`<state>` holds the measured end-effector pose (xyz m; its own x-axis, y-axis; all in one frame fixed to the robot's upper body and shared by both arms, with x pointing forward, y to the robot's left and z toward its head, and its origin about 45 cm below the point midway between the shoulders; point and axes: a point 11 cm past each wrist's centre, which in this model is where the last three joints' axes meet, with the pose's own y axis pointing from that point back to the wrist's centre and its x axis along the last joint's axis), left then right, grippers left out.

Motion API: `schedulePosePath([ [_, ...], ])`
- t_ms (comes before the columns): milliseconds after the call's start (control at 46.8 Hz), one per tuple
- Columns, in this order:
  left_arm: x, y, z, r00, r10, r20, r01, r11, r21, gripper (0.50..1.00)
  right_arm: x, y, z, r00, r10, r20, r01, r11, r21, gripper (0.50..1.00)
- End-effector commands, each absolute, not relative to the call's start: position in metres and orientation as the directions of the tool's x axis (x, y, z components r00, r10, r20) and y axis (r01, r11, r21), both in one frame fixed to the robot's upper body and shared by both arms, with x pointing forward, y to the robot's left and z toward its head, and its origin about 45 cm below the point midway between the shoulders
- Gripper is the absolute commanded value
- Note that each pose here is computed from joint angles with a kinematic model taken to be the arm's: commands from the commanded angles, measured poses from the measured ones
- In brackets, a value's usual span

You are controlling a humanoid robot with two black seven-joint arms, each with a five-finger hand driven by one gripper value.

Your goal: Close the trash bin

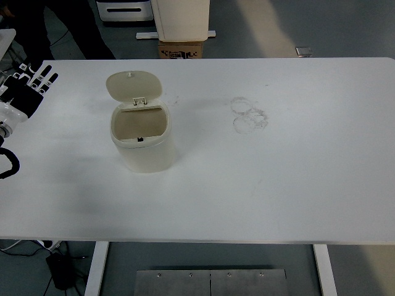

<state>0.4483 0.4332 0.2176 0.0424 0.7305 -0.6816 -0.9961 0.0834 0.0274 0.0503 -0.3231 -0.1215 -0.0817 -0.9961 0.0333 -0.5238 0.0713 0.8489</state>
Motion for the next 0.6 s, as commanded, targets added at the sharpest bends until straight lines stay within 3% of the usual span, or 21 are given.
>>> schedulePosePath([
  [0, 0.4481, 0.4335, 0.2174, 0.042, 0.731, -0.681, -0.996, 0.081, 0.026, 1.0, 0.0503, -0.3231, -0.1215, -0.082, -0.996, 0.033, -0.524, 0.071, 0.849, 0.991],
  [577, 0.4514, 0.4352, 0.2216, 0.025, 0.736, -0.677, -0.998, 0.054, 0.022, 1.0, 0.0503, -0.3231, -0.1215, -0.082, -0.996, 0.033, -0.524, 0.071, 0.849, 0.991],
])
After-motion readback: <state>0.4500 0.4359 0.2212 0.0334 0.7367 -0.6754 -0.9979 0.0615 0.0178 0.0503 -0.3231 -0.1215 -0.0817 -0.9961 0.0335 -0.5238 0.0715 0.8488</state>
